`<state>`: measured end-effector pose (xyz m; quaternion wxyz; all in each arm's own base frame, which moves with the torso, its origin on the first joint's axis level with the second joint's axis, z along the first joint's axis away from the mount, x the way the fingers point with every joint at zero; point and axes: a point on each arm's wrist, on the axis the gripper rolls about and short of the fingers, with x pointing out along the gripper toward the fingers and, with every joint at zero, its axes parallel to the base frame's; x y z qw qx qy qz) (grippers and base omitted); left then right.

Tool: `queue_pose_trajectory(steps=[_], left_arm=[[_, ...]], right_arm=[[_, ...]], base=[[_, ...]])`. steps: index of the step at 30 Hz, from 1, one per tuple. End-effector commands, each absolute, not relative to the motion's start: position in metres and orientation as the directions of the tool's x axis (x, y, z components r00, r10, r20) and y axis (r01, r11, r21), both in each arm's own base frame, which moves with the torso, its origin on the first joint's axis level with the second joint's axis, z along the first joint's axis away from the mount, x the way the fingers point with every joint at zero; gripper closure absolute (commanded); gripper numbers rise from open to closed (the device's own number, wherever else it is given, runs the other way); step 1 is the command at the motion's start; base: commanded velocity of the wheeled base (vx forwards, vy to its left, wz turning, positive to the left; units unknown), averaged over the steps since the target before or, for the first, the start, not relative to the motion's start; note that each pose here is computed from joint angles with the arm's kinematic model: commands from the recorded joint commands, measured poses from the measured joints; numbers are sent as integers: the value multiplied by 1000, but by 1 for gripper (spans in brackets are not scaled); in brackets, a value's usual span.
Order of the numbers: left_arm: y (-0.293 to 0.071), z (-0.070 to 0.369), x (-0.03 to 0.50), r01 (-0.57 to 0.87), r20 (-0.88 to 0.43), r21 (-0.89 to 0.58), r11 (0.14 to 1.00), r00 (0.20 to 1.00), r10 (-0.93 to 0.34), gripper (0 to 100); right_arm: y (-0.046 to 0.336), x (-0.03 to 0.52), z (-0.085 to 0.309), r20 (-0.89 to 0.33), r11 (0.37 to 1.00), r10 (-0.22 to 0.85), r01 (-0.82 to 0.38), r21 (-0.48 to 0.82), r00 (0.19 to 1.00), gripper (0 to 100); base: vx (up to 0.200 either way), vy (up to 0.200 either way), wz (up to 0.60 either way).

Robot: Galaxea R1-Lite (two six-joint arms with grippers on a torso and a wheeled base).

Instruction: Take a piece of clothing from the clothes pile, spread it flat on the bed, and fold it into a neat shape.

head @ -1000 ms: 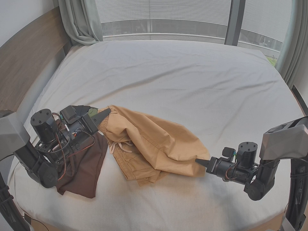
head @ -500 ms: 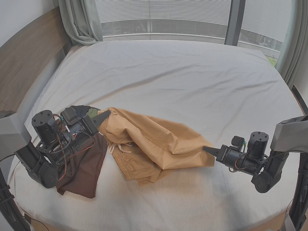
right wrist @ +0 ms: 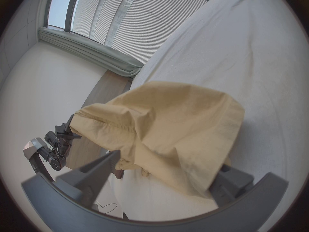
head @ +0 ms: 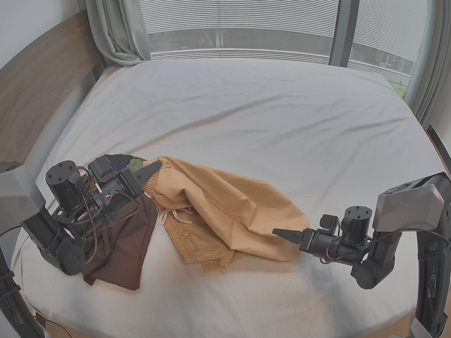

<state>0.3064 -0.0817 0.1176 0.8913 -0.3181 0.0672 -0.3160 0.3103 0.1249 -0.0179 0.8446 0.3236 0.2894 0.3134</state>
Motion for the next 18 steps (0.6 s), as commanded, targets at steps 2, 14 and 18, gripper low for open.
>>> queue_pose_trajectory(steps=[2,14,18], left_arm=[[-82,118,306,523,84,-608,598,791,-606,100],[-82,118,306,522,83,-608,598,791,-606,100],[-82,118,306,522,84,-609,597,791,-606,100]], right_arm=[[132,311,-39,-325,601,723,-323,732,610,0],[136,312,-38,-315,596,730,-339,728,607,0],[136,312,-38,-315,596,730,-340,727,607,100]], base=[[0,0,0],[0,0,0],[0,0,0]])
